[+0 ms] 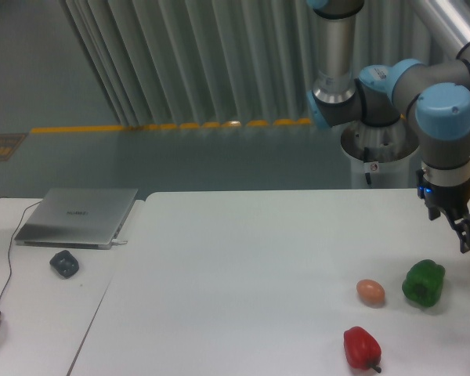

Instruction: Place the triangular bread on the table

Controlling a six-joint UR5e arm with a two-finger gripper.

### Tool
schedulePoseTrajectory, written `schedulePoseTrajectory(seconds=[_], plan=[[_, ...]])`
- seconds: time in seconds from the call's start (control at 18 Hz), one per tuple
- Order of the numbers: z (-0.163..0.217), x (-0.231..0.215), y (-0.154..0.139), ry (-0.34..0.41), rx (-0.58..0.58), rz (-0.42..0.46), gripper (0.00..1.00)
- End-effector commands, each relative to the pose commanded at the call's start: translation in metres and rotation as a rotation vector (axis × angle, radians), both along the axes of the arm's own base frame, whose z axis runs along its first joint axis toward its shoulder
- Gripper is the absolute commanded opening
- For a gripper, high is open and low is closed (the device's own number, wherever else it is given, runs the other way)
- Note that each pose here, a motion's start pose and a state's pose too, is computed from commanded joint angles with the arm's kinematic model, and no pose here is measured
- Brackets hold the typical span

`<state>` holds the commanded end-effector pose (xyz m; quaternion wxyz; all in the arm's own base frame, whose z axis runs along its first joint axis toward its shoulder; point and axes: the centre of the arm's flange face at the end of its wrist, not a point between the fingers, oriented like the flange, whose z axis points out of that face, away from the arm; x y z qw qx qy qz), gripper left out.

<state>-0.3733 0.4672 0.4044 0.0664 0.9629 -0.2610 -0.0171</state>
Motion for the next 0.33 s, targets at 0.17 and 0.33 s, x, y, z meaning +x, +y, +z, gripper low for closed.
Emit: schedulePoseTrajectory(seconds=[0.17,0.33], plan=[[-0.0001,0.0023,-0.0013,-0.003,0.003,-0.001,1.0],[0.0001,0.0029,-0.0007,-0.002,0.004,-0.001,1.0]])
